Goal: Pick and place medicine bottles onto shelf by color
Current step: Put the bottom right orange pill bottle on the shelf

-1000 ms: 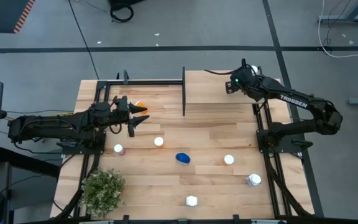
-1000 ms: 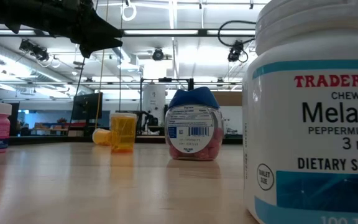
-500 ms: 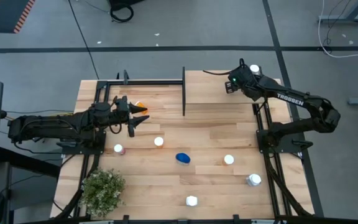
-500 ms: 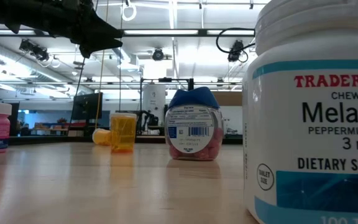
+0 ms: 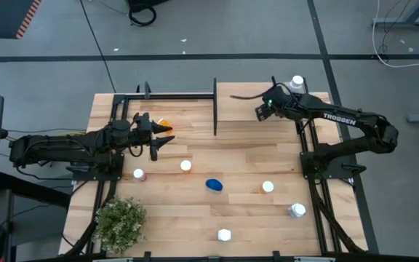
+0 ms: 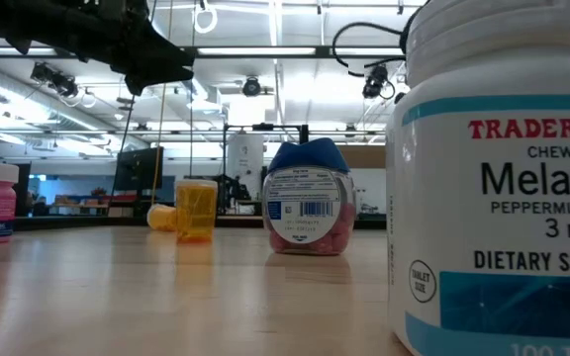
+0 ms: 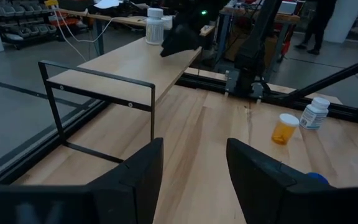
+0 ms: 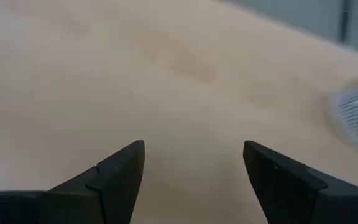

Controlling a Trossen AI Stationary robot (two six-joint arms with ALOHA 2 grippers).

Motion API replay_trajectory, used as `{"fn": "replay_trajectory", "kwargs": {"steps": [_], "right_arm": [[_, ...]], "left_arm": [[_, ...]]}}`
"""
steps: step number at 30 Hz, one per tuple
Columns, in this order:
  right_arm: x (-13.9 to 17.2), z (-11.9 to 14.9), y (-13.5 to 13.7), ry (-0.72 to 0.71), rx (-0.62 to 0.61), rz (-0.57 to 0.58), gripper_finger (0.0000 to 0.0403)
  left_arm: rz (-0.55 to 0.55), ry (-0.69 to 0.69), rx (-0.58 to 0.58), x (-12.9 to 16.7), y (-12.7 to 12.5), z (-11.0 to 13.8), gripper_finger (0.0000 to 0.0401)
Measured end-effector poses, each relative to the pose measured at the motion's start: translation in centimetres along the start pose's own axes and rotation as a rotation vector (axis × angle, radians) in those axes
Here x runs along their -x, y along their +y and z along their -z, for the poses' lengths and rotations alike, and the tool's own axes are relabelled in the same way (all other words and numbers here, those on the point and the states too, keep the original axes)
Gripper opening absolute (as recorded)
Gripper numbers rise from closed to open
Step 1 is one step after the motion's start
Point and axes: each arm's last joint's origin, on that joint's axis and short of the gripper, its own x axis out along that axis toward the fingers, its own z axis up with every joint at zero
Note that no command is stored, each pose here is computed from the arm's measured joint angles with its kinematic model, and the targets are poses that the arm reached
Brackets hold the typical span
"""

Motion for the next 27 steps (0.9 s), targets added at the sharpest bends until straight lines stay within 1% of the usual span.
{"fn": "replay_trajectory", "kwargs": {"steps": [2, 5, 12, 19, 23, 27], "right_arm": [[0.6, 0.5, 0.6, 0.019, 0.034, -0.045, 0.0282], [2.0, 1.1, 1.2, 0.017, 0.05, -0.137, 0.0282], [6.4, 2.8, 2.0, -0.035, 0.072, -0.356, 0.0282], [9.2, 5.4, 3.9, 0.024, 0.184, -0.553, 0.0282], [10.4, 7.2, 4.5, 0.067, 0.27, -0.605, 0.0282], [11.2, 8.9, 4.2, 0.146, 0.338, -0.581, 0.0282]], "left_arm": [[-0.001, 0.01, 0.0, 0.0, 0.0, 0.1, 0.0181], [-0.004, 0.025, -0.001, 0.0, 0.0, 0.2, 0.0183], [-0.005, 0.031, 0.0, 0.0, 0.0, 0.3, 0.0182], [-0.004, 0.027, 0.001, 0.0, 0.0, 0.3, 0.0179], [-0.004, 0.026, 0.002, 0.0, 0.0, 0.2, 0.0178], [-0.004, 0.026, 0.024, 0.0, 0.0, 0.3, 0.0177]]}}
